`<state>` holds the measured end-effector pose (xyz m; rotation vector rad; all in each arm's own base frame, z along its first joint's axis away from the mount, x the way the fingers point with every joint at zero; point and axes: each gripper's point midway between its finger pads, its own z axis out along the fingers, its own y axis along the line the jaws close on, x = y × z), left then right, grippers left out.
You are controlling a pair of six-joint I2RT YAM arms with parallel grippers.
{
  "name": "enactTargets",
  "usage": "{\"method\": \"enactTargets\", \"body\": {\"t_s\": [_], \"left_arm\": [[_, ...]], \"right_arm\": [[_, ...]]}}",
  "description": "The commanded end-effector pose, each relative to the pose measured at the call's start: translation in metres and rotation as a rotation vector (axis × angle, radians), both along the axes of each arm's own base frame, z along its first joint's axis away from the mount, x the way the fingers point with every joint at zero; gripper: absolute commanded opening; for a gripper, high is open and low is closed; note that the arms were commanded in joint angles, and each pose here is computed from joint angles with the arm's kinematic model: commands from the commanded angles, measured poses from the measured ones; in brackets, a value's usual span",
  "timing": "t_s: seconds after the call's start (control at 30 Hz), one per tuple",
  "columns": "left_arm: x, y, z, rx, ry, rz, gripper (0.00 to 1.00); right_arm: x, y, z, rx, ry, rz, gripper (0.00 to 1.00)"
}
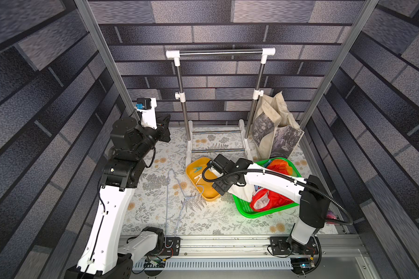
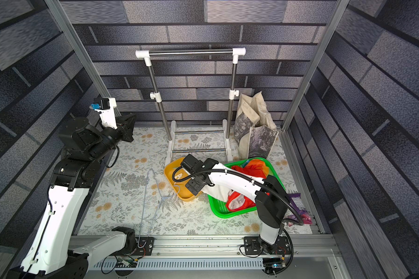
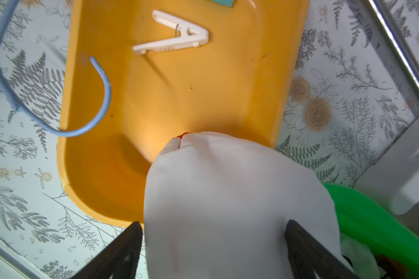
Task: Remove the clothespins securing jackets to the hanger
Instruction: Adjust the jacket in the basket.
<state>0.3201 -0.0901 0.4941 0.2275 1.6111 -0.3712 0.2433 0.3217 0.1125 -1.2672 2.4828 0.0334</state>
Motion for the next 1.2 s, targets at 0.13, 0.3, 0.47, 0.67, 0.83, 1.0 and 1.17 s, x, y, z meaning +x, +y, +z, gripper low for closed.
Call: {"method": "enactTargets", "body": {"t_s": [0.13, 0.3, 0.47, 0.67, 0.83, 1.0, 1.17], "left_arm": [[-0.003, 0.001, -0.075, -0.061, 0.289, 0.005, 0.17], [-0.026, -0.019, -0.214, -0.227, 0.737, -0.006, 0.32], [-0.072, -0.045, -0.290, -0.263, 0.923, -0.032, 0.49], [-0.120, -0.054, -0.347, -0.157, 1.138, -0.008, 0.79], [-0.142, -0.038, -0.387, -0.089, 1.232, 0.138, 1.00], [-0.152, -0.006, -0.415, -0.001, 1.271, 0.334, 0.99], [-0.154, 0.001, -0.434, 0.038, 1.299, 0.380, 0.92]], "right_arm": [[0.007, -0.003, -0.009, -0.070, -0.029, -0.036, 0.27], [0.024, 0.000, 0.014, -0.005, -0.111, -0.108, 0.00], [0.036, -0.006, 0.034, 0.066, -0.138, -0.187, 0.00], [0.060, -0.027, 0.073, 0.237, -0.152, -0.362, 0.00], [0.075, -0.052, 0.105, 0.344, -0.187, -0.480, 0.00], [0.077, -0.083, 0.118, 0.350, -0.242, -0.543, 0.00], [0.076, -0.112, 0.123, 0.341, -0.297, -0.628, 0.00]]}}
